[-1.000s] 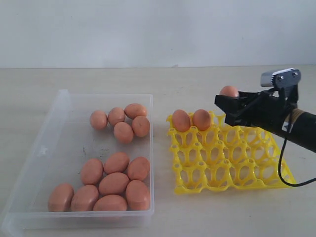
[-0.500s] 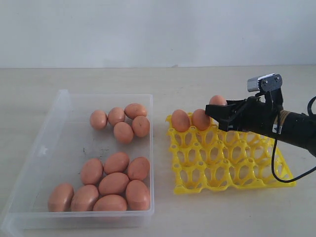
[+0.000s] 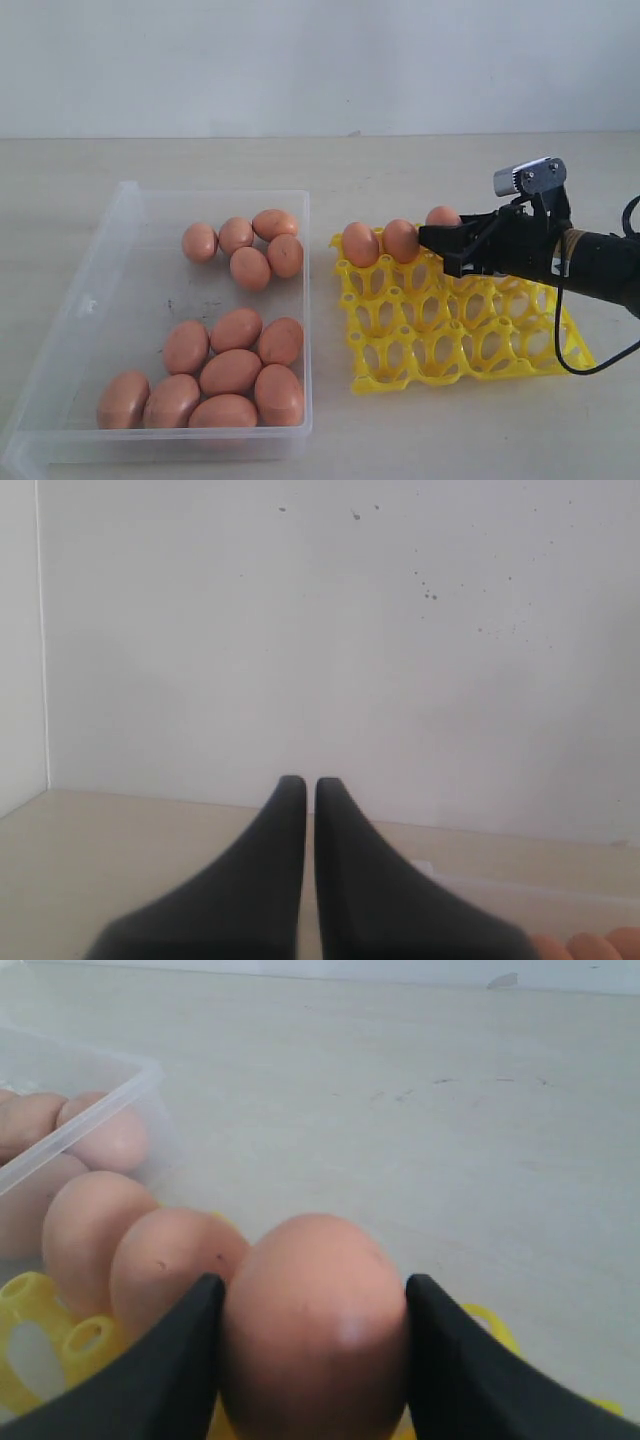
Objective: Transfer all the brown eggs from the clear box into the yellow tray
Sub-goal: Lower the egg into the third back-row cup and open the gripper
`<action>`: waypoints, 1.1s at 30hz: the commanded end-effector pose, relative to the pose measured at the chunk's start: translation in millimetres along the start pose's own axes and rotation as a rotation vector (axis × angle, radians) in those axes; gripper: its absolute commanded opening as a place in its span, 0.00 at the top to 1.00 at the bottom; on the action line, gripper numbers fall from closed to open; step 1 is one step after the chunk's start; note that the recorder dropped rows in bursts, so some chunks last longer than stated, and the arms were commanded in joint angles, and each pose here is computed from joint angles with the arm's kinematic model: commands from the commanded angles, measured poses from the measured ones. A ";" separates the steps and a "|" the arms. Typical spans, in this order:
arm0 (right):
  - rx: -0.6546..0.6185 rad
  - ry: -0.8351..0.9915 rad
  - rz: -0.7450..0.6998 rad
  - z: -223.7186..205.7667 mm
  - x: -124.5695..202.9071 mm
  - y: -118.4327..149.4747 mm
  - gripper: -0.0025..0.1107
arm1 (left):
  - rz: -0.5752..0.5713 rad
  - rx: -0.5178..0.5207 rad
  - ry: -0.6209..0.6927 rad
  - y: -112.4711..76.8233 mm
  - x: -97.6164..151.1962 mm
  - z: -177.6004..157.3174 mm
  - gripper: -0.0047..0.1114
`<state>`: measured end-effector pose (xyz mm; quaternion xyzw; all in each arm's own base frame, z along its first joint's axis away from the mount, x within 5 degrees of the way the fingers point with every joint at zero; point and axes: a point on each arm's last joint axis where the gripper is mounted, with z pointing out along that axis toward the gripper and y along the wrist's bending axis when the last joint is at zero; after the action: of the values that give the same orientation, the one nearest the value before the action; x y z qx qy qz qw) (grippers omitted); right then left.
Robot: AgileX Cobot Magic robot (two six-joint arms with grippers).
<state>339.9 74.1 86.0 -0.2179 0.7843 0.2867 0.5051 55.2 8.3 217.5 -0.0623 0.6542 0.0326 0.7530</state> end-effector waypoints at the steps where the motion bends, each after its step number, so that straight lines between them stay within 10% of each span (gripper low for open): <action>1: -0.005 -0.001 -0.015 -1.3 -0.6 -1.4 0.82 | 0.009 0.003 0.000 -0.2 -0.2 -0.2 0.93; 5: -0.005 -0.002 0.005 -1.4 -1.2 -1.3 0.47 | 0.009 0.003 0.000 -0.2 -0.2 -0.2 0.93; 16: 0.030 -0.045 -0.029 -20.5 -50.4 9.3 0.46 | 0.009 0.003 0.000 -0.2 -0.2 -0.2 0.93; 22: 0.123 0.132 -0.060 -28.6 -47.1 5.6 0.97 | 0.009 0.003 0.000 -0.2 -0.2 -0.2 0.93; 33: -0.144 0.048 -0.211 -20.7 -83.5 74.5 0.98 | 0.009 0.003 0.000 -0.2 -0.2 -0.2 0.93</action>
<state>319.2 98.5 173.9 -0.2951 0.7549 0.3013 0.5023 55.2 8.3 217.5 -0.0623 0.6542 0.0326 0.7530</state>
